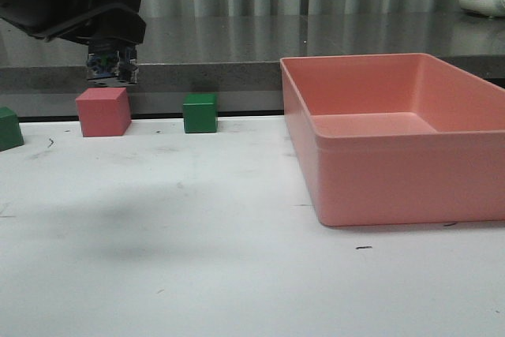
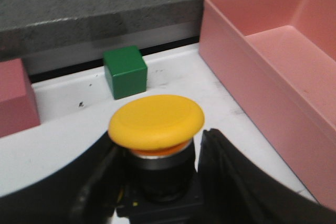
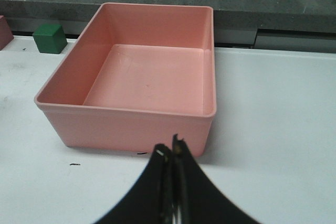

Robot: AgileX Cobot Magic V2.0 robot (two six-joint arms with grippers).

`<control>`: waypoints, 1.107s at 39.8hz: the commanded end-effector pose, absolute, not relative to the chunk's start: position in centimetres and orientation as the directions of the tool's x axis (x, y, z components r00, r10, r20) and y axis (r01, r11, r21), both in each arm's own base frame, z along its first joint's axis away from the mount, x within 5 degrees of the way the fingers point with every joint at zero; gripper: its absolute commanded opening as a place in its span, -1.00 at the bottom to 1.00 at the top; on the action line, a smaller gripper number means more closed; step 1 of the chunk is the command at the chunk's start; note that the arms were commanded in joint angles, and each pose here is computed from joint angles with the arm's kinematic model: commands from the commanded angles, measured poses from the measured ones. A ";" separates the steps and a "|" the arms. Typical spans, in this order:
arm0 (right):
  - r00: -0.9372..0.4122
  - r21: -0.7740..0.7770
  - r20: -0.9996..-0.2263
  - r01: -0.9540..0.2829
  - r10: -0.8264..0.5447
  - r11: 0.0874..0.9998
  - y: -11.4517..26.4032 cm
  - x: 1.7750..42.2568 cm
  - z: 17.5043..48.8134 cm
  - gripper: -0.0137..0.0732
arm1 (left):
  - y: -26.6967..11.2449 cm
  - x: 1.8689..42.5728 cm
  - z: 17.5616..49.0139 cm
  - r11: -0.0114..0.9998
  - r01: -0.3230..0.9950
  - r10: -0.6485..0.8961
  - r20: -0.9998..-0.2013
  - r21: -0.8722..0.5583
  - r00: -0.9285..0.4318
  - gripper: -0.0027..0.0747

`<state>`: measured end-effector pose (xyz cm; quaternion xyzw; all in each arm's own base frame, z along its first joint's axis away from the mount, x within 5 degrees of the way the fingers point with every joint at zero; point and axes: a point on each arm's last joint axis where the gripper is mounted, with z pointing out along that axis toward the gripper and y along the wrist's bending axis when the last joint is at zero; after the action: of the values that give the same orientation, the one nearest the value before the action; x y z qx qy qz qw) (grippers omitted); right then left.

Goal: Place and stand button with both arms
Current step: 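Lift the button with the left gripper and rotate it cap-up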

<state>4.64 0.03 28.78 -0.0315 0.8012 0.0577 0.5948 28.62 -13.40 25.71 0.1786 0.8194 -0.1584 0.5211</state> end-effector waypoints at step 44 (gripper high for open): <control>-0.200 0.024 -0.980 -0.128 -0.002 0.992 0.1 4.8 30.2 -0.85 | -13.3 30.1 15.7 0.755 0.654 0.052 -0.991 -0.041 -0.123 -0.30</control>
<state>4.64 0.03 28.79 -0.0318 0.8011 0.0569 0.5950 29.60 -13.11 13.60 0.2610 0.7539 -0.2289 0.5578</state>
